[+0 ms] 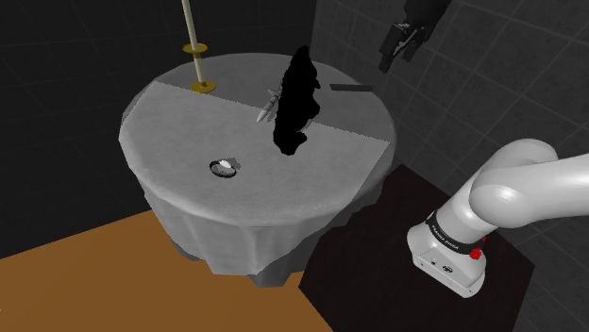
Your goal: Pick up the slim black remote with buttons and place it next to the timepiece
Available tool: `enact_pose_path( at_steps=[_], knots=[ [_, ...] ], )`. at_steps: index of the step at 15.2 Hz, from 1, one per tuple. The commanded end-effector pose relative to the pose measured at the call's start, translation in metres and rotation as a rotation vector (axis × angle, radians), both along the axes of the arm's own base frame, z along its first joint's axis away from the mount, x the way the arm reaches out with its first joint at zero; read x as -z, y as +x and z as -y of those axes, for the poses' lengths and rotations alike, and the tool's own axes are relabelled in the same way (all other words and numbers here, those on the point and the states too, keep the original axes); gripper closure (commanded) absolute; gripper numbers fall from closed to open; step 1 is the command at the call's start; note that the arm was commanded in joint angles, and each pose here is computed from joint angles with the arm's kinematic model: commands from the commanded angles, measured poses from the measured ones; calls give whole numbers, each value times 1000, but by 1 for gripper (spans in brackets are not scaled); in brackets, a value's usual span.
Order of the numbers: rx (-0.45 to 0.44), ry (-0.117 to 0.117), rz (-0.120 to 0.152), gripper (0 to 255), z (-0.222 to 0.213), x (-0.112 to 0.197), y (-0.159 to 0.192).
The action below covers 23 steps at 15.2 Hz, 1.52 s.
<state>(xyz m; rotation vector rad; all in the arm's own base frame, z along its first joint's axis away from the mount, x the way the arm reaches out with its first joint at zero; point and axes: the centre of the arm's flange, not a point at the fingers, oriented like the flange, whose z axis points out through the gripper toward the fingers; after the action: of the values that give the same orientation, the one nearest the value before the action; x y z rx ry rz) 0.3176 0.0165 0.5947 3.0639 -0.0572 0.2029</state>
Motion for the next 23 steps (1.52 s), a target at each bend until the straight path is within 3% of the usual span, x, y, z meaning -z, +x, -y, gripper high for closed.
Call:
enact_pose_path(
  at_steps=[1, 12, 23],
  knots=[
    [0, 0, 0, 0, 0, 0, 0],
    [-272, -19, -33, 0, 113, 71, 62],
    [-544, -39, -67, 0, 207, 142, 151]
  ],
)
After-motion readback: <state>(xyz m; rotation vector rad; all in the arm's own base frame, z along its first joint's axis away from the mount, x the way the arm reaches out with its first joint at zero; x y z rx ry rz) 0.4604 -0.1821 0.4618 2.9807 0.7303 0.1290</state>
